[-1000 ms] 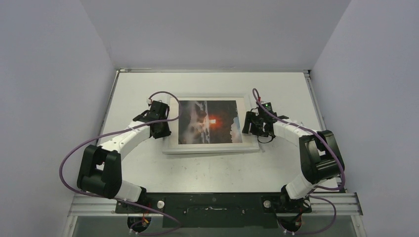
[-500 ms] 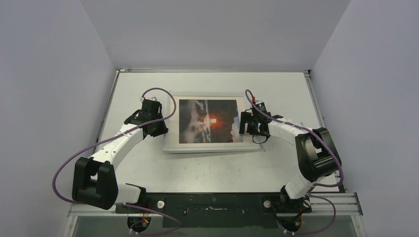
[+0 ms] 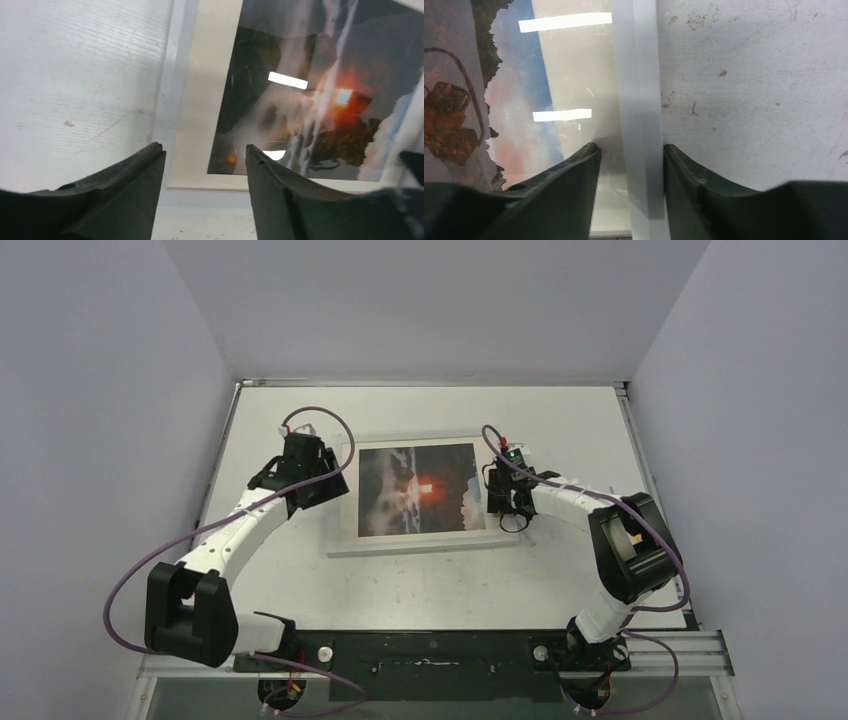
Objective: Take the photo out of the frame
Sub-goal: Remove the photo frame item from the photo frame.
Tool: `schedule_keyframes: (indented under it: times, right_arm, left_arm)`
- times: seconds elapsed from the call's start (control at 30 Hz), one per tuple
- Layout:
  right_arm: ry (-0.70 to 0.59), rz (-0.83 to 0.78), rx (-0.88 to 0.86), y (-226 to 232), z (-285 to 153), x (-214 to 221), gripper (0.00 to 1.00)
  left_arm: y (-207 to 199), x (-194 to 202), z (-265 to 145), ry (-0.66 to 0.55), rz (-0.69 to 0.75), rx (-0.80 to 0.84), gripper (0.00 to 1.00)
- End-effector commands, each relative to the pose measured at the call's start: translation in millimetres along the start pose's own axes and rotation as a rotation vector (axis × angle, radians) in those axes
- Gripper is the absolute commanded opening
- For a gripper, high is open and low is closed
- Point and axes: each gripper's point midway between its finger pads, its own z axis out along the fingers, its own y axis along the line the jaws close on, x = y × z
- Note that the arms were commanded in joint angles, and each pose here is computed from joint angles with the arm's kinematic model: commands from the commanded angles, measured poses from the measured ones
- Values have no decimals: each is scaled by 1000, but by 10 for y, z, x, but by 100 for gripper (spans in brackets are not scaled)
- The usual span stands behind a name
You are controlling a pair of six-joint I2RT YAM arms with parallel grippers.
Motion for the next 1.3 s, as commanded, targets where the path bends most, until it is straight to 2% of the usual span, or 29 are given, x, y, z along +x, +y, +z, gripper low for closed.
schedule_keyframes:
  times: [0.0, 0.17, 0.3, 0.4, 0.53, 0.63, 0.8, 0.97, 1.03, 1.07, 1.13, 1.2, 1.27]
  right_arm:
    - [1, 18, -36, -4, -47, -39, 38]
    - [7, 45, -64, -27, -43, -62, 7]
    - [-44, 43, -70, -11, -223, -217, 5]
    - [-78, 30, -71, 40, -388, -343, 5]
    - [-119, 29, -104, 119, -579, -481, 5]
    - [-150, 27, -123, 168, -717, -586, 5]
    - [-199, 15, -169, 308, -952, -782, 5]
    - [-232, -4, -209, 476, -1126, -879, 5]
    - [-238, -10, -223, 545, -1174, -891, 5]
    - [-243, -14, -230, 579, -1200, -903, 5]
    - [-255, -24, -246, 659, -1264, -925, 5]
    - [-267, -30, -253, 713, -1324, -951, 5]
    - [-278, -35, -254, 747, -1380, -985, 5]
  left_arm:
    - [138, 28, 104, -35, 25, -102, 67]
    - [38, 153, 178, -53, 49, -92, 70]
    - [-293, 189, 115, -76, 142, -13, 70]
    - [-719, 250, 46, -69, 178, 128, 68]
    - [-1242, 211, -99, -67, 146, 334, 66]
    - [-1492, 24, -290, -117, 110, 438, 64]
    - [-1846, -94, -449, -107, 41, 579, 57]
    - [-2090, 167, -99, 11, -29, 654, 36]
    - [-2077, 423, 211, 92, -29, 596, 26]
    - [-2061, 539, 382, 136, -25, 552, 24]
    - [-1877, 844, 743, 246, -4, 417, 14]
    - [-1709, 1076, 982, 311, 9, 329, 12]
    - [-1634, 1129, 1031, 307, 6, 312, 12]
